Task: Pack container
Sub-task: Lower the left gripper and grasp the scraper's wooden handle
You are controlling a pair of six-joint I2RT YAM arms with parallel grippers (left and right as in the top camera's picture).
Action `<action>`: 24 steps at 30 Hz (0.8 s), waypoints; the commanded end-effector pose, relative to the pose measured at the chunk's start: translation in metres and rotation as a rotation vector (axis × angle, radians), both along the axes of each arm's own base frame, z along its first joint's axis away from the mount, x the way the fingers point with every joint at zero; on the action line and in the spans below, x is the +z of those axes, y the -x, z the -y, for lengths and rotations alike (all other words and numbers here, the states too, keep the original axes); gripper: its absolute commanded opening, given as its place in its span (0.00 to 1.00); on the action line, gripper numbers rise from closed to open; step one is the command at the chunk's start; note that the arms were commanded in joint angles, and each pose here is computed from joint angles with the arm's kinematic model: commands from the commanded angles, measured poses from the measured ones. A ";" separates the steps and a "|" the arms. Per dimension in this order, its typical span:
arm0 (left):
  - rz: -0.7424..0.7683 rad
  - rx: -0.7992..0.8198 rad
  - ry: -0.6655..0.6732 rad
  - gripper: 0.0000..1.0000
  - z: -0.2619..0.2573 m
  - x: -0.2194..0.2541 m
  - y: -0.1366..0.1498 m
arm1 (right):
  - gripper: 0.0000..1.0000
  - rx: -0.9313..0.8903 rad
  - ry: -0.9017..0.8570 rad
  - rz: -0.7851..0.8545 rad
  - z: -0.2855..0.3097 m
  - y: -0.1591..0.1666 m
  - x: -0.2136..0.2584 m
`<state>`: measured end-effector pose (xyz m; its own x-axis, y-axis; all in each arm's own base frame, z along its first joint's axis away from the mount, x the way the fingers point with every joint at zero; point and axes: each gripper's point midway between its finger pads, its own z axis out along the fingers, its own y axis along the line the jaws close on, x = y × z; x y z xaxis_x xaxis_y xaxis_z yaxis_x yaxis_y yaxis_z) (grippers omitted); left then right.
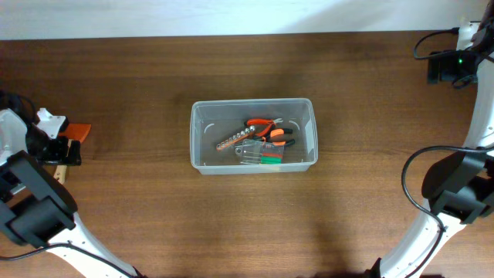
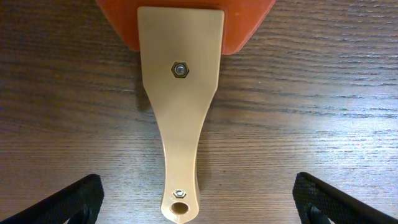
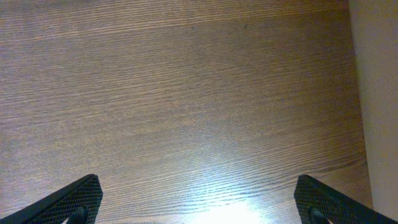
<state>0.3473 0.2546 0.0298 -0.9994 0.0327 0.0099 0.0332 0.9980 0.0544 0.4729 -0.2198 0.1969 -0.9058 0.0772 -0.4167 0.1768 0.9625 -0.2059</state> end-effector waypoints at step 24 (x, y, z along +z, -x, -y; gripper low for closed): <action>-0.021 0.008 0.012 0.99 -0.006 -0.033 -0.003 | 0.99 -0.005 0.001 0.013 0.002 0.001 0.005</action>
